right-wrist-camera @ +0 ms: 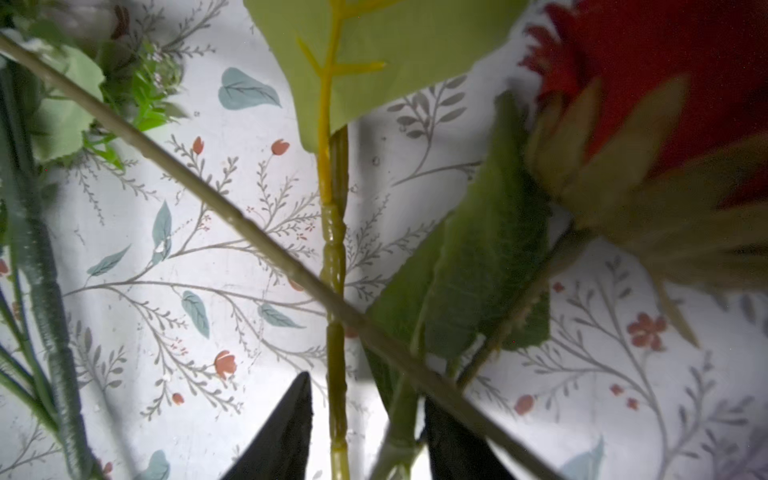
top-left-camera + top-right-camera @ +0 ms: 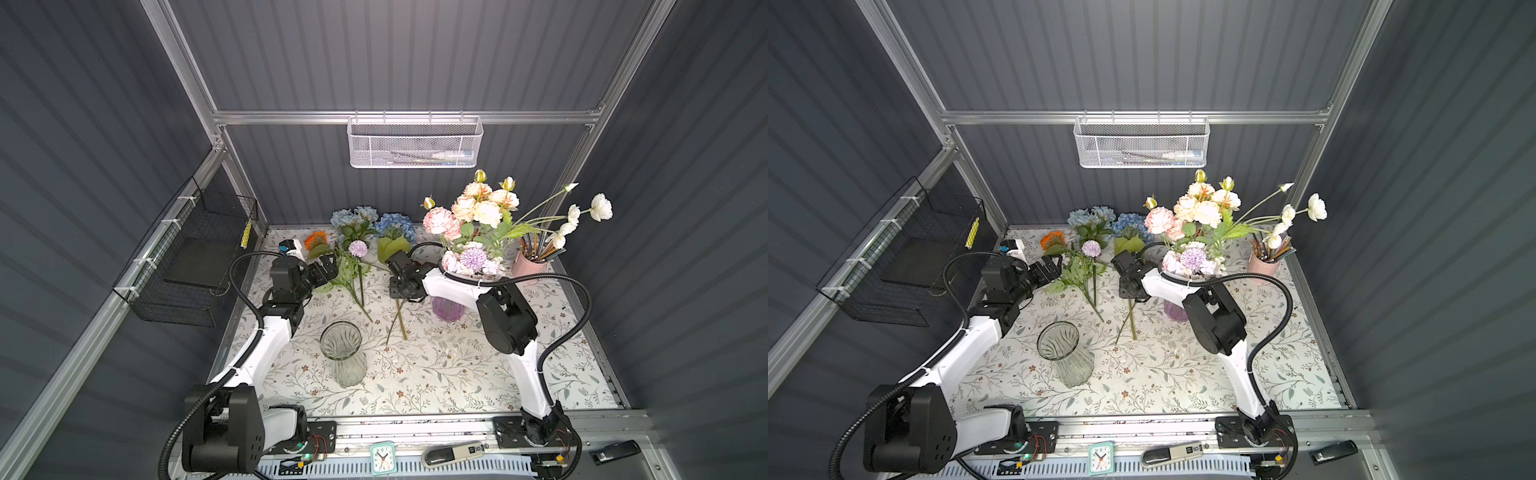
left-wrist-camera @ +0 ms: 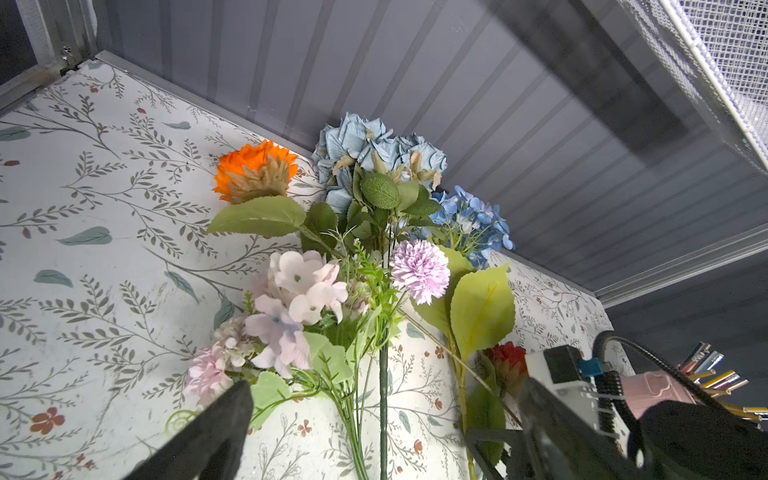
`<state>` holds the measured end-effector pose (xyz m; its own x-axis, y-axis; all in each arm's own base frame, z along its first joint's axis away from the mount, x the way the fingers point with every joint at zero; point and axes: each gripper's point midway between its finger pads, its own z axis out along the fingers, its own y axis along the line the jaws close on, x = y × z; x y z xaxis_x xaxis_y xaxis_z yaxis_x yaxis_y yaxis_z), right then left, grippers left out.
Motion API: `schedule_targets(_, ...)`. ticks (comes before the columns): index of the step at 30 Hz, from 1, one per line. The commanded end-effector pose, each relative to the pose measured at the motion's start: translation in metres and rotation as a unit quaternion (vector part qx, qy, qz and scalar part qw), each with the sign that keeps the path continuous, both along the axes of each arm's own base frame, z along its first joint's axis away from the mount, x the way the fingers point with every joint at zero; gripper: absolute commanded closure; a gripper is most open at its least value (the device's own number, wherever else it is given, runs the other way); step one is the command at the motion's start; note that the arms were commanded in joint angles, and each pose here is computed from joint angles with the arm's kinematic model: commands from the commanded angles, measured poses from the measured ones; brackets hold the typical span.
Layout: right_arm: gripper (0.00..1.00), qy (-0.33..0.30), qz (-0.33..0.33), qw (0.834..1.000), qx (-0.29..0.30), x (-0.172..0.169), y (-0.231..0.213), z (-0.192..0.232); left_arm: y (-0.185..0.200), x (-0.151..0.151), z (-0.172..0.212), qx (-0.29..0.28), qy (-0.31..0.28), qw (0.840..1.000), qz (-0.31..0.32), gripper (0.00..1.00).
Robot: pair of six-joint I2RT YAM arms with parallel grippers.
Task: Arrange the flowers into the vase
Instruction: 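Close the right gripper on the blue hydrangea's yellow-green stem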
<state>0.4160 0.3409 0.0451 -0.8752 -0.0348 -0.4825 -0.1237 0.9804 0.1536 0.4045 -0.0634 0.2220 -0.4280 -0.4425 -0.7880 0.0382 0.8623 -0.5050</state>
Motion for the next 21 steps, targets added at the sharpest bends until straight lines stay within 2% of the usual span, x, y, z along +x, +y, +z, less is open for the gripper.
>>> schedule_targets(1,0.49,-0.027,0.027,0.999,-0.012,-0.007,0.004,0.038,-0.001,0.002,0.028,0.007,-0.035,0.999,-0.005,0.0)
schedule_targets(5,0.48,-0.055,0.037,0.998,-0.017,-0.009,0.006,0.064,0.0,0.001,0.029,0.009,-0.036,0.999,-0.002,0.0)
schedule_targets(9,0.51,-0.049,0.044,0.998,-0.005,-0.016,0.012,0.074,-0.001,0.002,0.029,0.007,-0.036,0.999,-0.004,0.0)
schedule_targets(14,0.55,-0.023,0.05,0.998,-0.007,-0.04,0.016,0.062,0.0,0.001,0.029,0.006,-0.036,0.999,-0.003,0.0)
schedule_targets(21,0.53,0.022,0.023,0.999,-0.037,-0.06,0.0,0.025,-0.001,0.0,0.031,0.004,-0.039,0.999,-0.005,0.0)
